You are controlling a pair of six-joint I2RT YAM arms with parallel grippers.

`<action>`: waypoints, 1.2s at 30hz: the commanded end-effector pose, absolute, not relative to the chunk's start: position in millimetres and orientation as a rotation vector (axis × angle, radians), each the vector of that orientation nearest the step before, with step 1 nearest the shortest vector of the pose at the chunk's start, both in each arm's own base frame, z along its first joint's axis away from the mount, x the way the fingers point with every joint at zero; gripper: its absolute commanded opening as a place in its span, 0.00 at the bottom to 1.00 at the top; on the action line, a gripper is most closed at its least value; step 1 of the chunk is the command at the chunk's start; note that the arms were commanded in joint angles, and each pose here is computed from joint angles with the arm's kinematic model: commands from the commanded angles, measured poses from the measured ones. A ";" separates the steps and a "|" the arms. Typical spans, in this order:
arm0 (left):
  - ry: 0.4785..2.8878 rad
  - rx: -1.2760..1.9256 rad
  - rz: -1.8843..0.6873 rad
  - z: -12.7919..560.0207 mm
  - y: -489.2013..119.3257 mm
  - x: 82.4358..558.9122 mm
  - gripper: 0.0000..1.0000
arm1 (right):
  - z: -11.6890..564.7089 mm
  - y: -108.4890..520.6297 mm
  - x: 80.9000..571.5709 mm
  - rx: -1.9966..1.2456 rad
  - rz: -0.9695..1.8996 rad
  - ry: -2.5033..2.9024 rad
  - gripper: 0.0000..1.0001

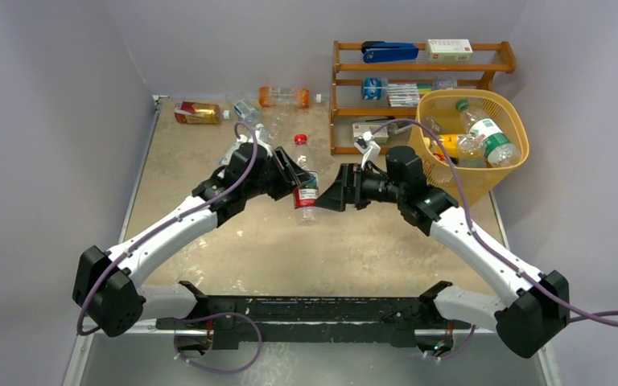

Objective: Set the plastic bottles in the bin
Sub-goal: Pick up the plastic bottle at the center of the board.

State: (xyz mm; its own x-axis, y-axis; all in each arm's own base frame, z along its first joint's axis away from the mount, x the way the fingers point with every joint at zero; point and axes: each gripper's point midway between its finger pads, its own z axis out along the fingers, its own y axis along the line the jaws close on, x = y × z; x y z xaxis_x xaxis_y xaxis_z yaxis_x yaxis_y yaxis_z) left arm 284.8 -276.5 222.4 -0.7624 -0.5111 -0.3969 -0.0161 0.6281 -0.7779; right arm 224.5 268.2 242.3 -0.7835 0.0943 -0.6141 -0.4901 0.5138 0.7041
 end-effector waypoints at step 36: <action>2.084 -0.339 -1.107 291.4 -287.8 315.3 0.76 | 287.0 256.3 217.9 -0.231 1.094 2.128 0.41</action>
State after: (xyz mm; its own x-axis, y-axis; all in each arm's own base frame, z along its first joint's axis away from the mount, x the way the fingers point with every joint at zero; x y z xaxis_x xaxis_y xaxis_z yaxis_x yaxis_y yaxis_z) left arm 302.4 -306.3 262.5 -0.7557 -0.5330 -0.3806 0.0499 0.5327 -0.8449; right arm 219.2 272.7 235.0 -0.8001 0.0780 -0.5947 -0.4316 0.6137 0.6612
